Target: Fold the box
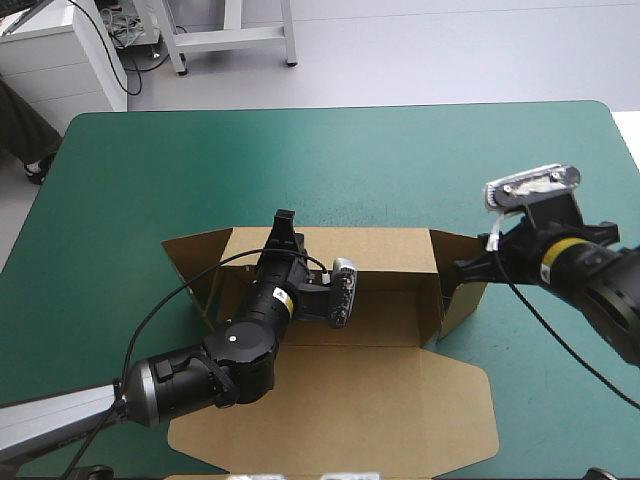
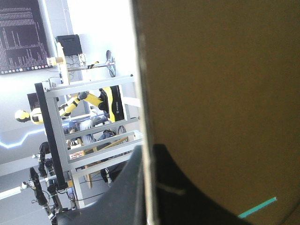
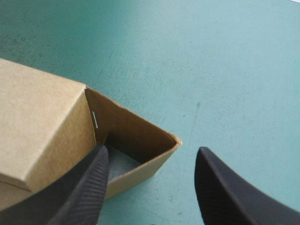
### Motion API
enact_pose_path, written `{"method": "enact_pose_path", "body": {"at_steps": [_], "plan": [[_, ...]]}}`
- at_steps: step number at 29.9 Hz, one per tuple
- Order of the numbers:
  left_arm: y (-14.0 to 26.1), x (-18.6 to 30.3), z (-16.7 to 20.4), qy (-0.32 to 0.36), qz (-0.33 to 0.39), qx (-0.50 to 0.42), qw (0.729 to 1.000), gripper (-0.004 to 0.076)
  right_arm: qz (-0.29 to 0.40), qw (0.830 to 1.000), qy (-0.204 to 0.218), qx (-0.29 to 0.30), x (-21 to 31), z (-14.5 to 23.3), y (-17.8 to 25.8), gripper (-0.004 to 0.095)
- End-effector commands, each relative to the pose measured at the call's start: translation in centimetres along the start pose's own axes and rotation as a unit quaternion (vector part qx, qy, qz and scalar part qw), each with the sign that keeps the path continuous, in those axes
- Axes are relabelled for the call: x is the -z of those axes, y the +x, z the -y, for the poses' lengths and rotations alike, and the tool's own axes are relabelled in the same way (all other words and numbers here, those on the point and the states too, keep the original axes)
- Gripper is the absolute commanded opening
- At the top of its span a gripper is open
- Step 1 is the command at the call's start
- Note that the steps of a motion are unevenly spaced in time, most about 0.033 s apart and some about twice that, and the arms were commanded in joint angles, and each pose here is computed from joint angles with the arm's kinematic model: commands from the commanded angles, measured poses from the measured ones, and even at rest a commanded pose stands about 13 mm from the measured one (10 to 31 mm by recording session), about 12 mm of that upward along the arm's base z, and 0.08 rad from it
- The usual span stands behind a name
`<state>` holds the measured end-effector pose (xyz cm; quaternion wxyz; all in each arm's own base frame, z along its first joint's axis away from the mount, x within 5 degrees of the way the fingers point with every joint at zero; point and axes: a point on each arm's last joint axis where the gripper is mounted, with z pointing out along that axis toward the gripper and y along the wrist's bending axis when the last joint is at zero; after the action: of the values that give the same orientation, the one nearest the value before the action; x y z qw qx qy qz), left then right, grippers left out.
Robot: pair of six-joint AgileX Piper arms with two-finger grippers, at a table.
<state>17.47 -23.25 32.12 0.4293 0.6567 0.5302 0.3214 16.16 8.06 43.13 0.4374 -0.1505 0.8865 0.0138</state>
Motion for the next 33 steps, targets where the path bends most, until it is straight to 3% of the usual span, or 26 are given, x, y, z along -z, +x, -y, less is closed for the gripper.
{"method": "enact_pose_path", "body": {"at_steps": [1, 6, 18, 33], "plan": [[0.0, 1.1, -1.5, -0.033, 0.018, 0.000, 0.999, -0.0008, 0.033, 0.999, 0.013, 0.026, 0.0, -0.1, -3.3, 0.0508], [0.0, 1.1, -1.5, -0.034, 0.018, -0.017, 0.999, -0.0008, 0.003, 1.000, 0.022, 0.020, -2.4, 0.2, -5.4, 0.0507], [0.0, 1.1, -1.5, -0.035, 0.018, -0.015, 0.999, -0.0008, -0.089, 0.993, -0.065, 0.047, -10.2, 2.0, -5.7, 0.0503], [0.0, 1.1, -1.5, -0.034, 0.022, -0.014, 0.999, -0.0008, -0.177, 0.975, -0.097, 0.089, -11.6, 1.5, -3.5, 0.0457]]}}
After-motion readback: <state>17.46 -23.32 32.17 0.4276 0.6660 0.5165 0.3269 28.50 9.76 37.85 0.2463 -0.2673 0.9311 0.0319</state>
